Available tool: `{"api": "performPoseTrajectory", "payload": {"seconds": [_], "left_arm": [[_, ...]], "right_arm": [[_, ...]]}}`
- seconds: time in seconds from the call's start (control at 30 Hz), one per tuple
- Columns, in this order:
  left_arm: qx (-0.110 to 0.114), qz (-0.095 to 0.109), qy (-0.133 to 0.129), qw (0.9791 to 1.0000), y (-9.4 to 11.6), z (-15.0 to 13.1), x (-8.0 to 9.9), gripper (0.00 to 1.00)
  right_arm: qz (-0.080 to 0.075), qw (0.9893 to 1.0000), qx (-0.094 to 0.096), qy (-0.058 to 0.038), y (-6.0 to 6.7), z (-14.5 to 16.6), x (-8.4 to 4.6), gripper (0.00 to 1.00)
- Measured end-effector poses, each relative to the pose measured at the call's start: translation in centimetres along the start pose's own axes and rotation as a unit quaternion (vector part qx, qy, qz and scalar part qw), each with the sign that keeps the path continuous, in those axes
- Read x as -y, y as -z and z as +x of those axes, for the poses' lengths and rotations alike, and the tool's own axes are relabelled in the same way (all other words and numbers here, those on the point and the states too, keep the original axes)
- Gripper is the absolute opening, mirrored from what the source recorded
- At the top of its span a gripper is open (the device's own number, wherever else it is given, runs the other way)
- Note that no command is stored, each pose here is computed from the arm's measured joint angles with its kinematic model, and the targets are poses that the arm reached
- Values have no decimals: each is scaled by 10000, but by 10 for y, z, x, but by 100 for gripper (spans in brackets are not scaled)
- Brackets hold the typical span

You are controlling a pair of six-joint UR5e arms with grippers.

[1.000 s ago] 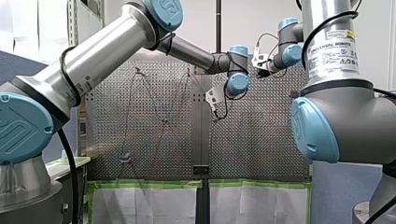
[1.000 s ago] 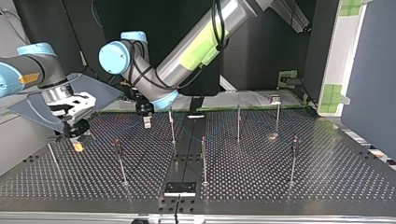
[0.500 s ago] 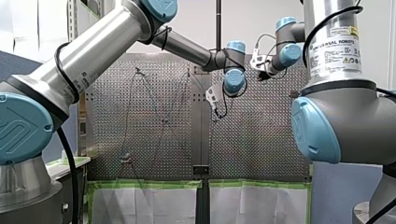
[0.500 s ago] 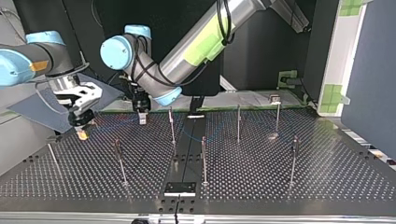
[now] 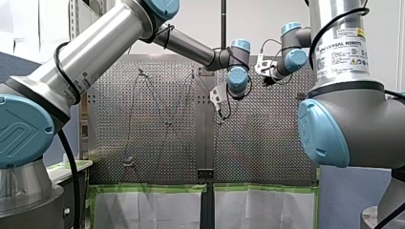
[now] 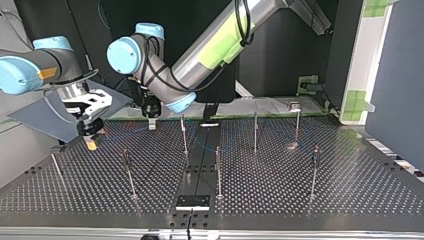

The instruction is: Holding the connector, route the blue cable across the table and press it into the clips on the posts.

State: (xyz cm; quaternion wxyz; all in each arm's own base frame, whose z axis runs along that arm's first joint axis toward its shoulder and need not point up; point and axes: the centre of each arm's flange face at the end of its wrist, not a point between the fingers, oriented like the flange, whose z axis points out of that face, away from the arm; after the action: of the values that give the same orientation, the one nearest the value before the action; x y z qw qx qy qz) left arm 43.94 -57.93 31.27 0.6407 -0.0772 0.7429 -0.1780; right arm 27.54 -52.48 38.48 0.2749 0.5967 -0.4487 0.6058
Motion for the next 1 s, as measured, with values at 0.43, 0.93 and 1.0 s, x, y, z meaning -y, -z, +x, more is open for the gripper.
{"api": "performPoseTrajectory", "payload": {"seconds": [0.43,0.93,1.0], "left_arm": [[91,354,697,9969,-31,-3,-16,100],[329,605,964,9930,-55,-3,-31,100],[366,528,931,9936,-55,-4,-33,100]], "right_arm": [[243,9997,-31,38,0,6,13,0],[700,9973,-193,99,12,30,40,0],[710,9972,-193,99,12,30,41,0]]}}
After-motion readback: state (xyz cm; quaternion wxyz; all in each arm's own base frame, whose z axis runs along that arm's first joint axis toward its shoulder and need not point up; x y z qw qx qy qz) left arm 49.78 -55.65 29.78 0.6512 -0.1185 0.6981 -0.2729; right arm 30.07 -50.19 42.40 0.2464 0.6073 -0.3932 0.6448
